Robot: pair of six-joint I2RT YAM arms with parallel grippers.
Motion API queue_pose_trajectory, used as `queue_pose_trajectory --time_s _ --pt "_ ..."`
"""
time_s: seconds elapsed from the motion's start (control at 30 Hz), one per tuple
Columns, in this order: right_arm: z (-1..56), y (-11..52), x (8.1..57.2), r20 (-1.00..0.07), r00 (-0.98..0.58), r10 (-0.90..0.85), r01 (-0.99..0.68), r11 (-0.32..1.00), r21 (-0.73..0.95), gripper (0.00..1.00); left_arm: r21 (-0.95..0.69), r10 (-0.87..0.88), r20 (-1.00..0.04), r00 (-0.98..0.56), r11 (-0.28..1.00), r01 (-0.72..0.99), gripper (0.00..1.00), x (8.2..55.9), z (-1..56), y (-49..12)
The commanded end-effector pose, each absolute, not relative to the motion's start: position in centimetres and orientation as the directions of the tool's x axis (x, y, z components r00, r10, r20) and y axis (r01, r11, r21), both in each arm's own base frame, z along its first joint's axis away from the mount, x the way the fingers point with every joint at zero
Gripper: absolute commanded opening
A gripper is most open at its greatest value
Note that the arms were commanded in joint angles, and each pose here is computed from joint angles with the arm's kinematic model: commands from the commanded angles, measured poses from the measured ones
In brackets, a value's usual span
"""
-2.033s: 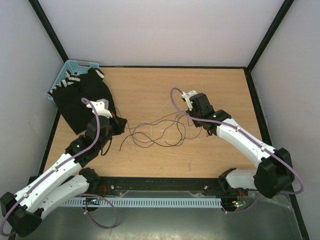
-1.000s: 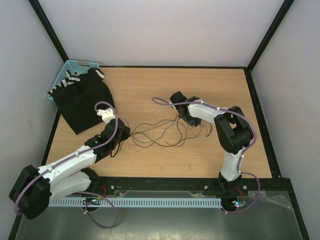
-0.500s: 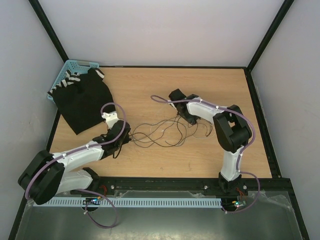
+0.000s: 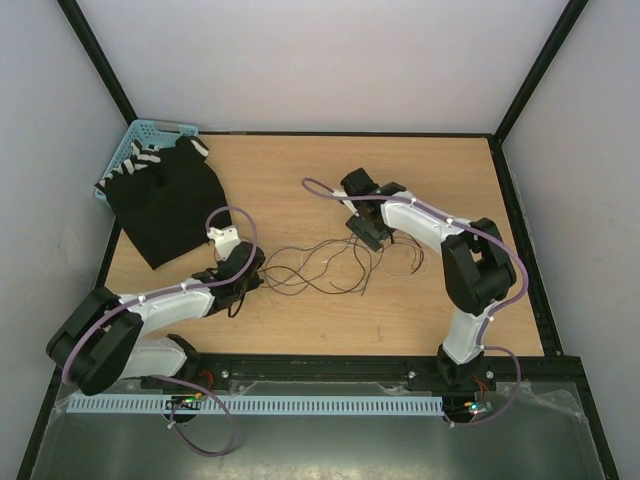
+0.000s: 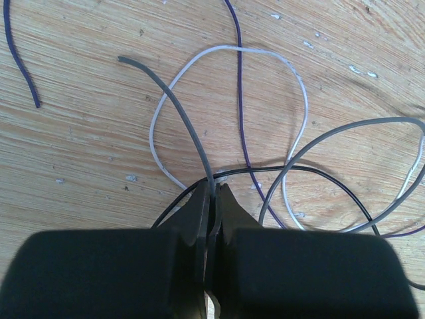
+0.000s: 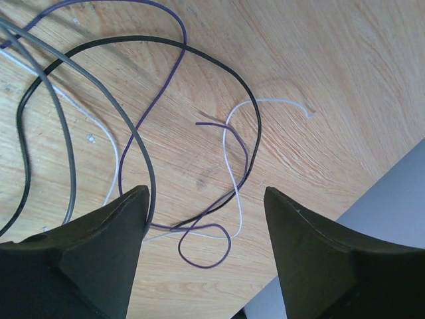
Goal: Zip-tie the wires
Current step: Straighten the cable at the center of the board, then pick up the ribbon at the center of the board.
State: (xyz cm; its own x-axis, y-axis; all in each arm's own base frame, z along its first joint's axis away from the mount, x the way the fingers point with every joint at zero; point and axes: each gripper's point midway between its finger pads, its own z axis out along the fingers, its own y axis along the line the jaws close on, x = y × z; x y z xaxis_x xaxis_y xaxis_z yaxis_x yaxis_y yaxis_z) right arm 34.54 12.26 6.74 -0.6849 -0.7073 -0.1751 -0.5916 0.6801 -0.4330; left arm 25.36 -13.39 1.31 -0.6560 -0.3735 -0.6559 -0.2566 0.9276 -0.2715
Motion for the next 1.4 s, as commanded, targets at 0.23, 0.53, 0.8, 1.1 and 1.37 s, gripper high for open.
queue_pose_trajectory --time_s 0.23,0.53,0.8,1.1,1.37 --pt "12.9 15.4 36.5 -0.411 -0.679 -0.608 -0.502 0.793 -0.345 0.89 -0.269 -0.385 -0.678 -0.626 0.923 -0.276 0.06 25.9 1.7 -13.0" --pt "14.5 16.1 39.2 -0.544 -0.674 -0.5 -0.37 0.866 -0.336 0.99 -0.268 -0.381 -0.698 -0.606 0.924 -0.272 0.14 25.6 2.2 -12.2" --pt "15.6 16.9 44.3 -0.693 -0.646 -0.321 -0.197 0.947 -0.255 0.99 -0.272 -0.385 -0.708 -0.591 0.922 -0.276 0.42 25.3 2.5 -11.6" --pt "14.2 17.0 50.1 -0.758 -0.643 -0.106 -0.017 0.992 -0.124 0.87 -0.286 -0.379 -0.781 -0.496 0.924 -0.255 0.76 25.6 7.6 -9.1" --pt "10.3 18.3 53.4 -0.751 -0.66 0.02 0.088 0.995 -0.05 0.77 -0.336 -0.347 -0.854 -0.388 0.937 -0.098 0.86 25.4 13.7 -8.7"
